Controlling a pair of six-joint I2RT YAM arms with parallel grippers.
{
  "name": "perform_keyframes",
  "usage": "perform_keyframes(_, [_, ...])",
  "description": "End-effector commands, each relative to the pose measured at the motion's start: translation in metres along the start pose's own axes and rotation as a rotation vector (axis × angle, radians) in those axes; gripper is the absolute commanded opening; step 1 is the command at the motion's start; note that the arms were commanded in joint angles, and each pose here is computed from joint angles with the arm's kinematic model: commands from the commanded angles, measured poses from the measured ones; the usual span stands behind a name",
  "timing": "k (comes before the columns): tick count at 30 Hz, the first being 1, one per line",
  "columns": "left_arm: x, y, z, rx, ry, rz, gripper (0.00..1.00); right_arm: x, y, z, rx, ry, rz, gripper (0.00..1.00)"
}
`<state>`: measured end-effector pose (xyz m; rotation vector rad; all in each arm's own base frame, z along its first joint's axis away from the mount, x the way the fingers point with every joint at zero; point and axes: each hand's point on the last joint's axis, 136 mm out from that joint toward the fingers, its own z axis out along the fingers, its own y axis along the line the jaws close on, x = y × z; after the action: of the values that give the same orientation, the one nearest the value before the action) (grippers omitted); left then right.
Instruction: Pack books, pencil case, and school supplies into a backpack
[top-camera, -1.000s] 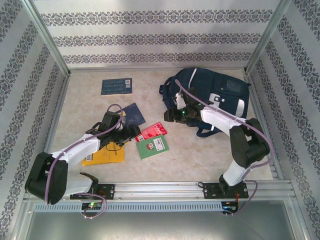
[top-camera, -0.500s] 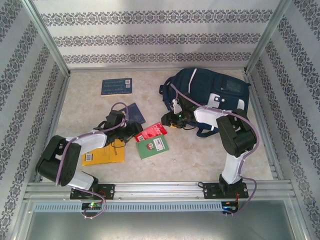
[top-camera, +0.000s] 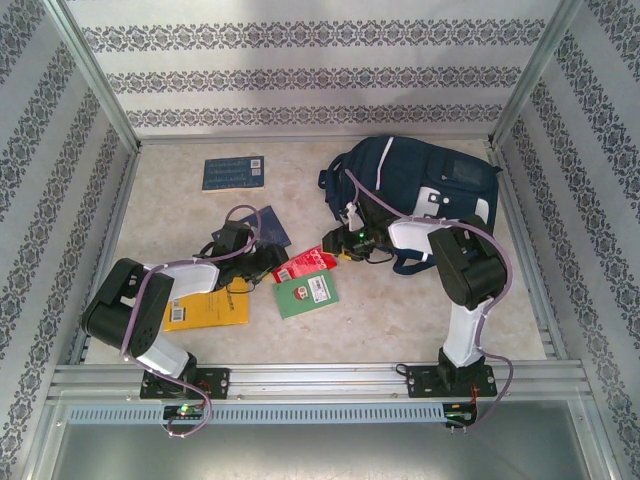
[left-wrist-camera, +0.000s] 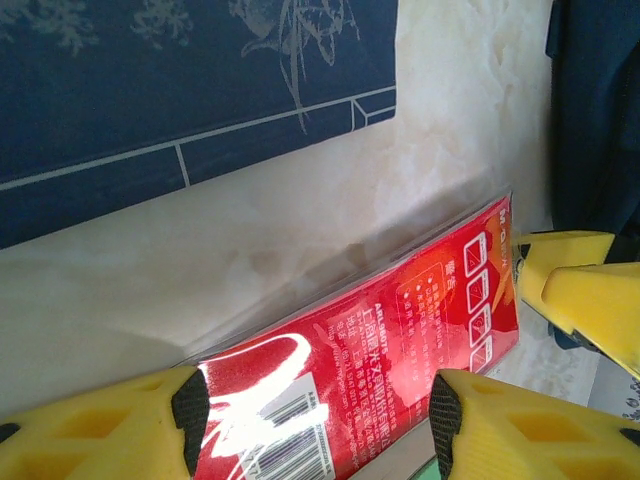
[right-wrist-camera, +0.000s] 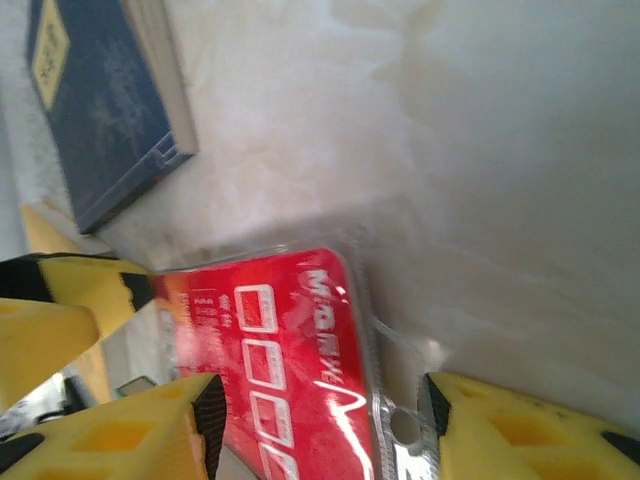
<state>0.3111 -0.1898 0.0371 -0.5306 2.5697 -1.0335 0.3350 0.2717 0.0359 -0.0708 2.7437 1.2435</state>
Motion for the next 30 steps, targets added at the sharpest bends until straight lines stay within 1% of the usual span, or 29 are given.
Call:
perform_keyframes(1, [0.006,0.013,0.007,-0.034,0.010,-0.005,0.63,0.009,0.016,0.013,-0.157,0.055,0.058,0.53])
perform_keyframes(5, [0.006,0.013,0.006,-0.032,0.009,-0.006,0.63,0.007,0.023,0.022,-0.231,0.070,0.106,0.44])
perform_keyframes(7, [0.005,0.011,0.005,-0.028,0.006,-0.005,0.63,0.004,0.022,0.024,-0.237,0.061,0.120,0.33])
perform_keyframes(9, [0.004,0.008,0.005,-0.023,0.007,-0.001,0.63,0.002,0.022,0.023,-0.245,0.051,0.131,0.27])
perform_keyframes(12, [0.001,0.002,0.000,-0.020,-0.002,0.010,0.63,-0.004,0.022,0.017,-0.242,0.022,0.135,0.11])
perform_keyframes(14, [-0.003,-0.004,-0.007,-0.022,-0.018,0.021,0.66,-0.010,0.024,0.009,-0.237,-0.011,0.130,0.03])
perform_keyframes(17, [-0.011,-0.013,-0.025,-0.052,-0.061,0.048,0.78,-0.019,0.027,-0.007,-0.217,-0.072,0.115,0.00])
perform_keyframes(20, [-0.023,-0.027,-0.051,-0.075,-0.130,0.083,0.85,-0.029,0.034,-0.026,-0.198,-0.144,0.093,0.00])
perform_keyframes(23, [-0.030,-0.042,-0.077,-0.071,-0.189,0.115,0.89,-0.038,0.041,-0.043,-0.189,-0.208,0.082,0.00])
perform_keyframes(26, [-0.034,-0.055,-0.095,-0.045,-0.221,0.114,0.92,-0.048,0.050,-0.059,-0.205,-0.275,0.100,0.00])
perform_keyframes(30, [-0.035,-0.070,-0.104,0.033,-0.221,0.068,0.95,-0.057,0.071,-0.080,-0.270,-0.338,0.128,0.00])
